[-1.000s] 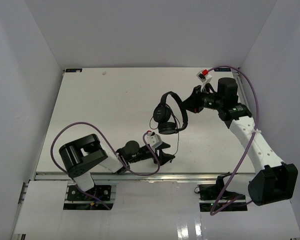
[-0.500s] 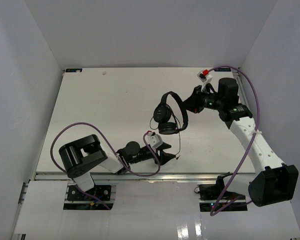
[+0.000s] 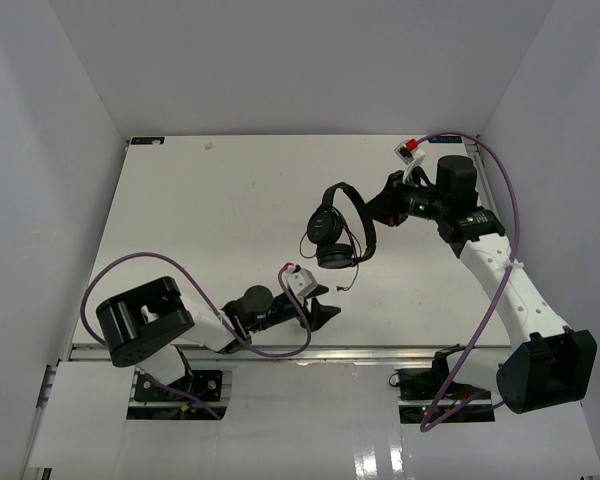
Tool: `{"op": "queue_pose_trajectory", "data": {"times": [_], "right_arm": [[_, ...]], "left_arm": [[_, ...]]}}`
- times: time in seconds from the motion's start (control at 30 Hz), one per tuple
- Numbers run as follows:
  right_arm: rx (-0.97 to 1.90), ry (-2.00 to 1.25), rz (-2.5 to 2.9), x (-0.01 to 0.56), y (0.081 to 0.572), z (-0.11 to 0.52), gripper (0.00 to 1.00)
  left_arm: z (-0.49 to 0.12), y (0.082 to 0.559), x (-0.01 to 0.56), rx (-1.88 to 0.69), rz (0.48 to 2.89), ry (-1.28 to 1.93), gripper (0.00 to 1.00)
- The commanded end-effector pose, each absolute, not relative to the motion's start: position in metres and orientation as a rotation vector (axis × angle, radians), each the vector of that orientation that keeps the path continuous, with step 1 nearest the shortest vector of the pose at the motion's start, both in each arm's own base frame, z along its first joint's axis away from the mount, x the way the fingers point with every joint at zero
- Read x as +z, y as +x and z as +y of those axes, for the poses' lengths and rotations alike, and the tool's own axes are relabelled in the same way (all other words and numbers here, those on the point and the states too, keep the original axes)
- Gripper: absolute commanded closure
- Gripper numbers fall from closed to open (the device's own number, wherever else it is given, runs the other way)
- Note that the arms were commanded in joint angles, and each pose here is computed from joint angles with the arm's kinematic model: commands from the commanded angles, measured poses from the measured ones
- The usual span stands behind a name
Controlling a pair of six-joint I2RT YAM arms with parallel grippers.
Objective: Wrap the headphones
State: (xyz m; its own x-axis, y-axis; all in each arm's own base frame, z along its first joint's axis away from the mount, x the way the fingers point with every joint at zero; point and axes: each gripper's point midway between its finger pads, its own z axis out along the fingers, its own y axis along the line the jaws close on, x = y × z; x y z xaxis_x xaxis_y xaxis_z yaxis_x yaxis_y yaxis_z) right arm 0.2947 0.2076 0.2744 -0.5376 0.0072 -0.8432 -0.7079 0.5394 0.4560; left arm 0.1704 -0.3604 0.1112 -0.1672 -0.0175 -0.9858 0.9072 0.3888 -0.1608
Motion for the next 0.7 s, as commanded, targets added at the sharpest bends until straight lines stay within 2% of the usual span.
{"op": "queue_pose_trajectory", "data": {"times": [0.0, 0.27, 0.37, 0.5, 0.6, 0.67], "right_arm": [[1.087, -0.583, 1.859, 0.292, 0.290, 0.209, 0.92], [1.101, -0.584, 1.856, 0.293, 0.289, 0.210, 0.92], [1.110, -0.581, 1.861, 0.291, 0.288, 0.211, 0.92], [1.112, -0.579, 1.865, 0.290, 0.289, 0.211, 0.92], [1.111, -0.579, 1.866, 0.289, 0.289, 0.211, 0.92], [1.113, -0.579, 1.868, 0.288, 0.289, 0.211, 0.92]], "left_arm": [[-0.368, 0.168, 0.123, -1.037, 1.465, 0.863, 0.29], [-0.391, 0.181, 0.131, -1.064, 1.451, 0.817, 0.30], [-0.402, 0.179, 0.138, -1.106, 1.422, 0.817, 0.34], [-0.409, 0.171, 0.139, -1.164, 1.399, 0.827, 0.44], [-0.411, 0.166, 0.138, -1.200, 1.394, 0.838, 0.65], [-0.411, 0.165, 0.139, -1.214, 1.384, 0.837, 0.71]]}}
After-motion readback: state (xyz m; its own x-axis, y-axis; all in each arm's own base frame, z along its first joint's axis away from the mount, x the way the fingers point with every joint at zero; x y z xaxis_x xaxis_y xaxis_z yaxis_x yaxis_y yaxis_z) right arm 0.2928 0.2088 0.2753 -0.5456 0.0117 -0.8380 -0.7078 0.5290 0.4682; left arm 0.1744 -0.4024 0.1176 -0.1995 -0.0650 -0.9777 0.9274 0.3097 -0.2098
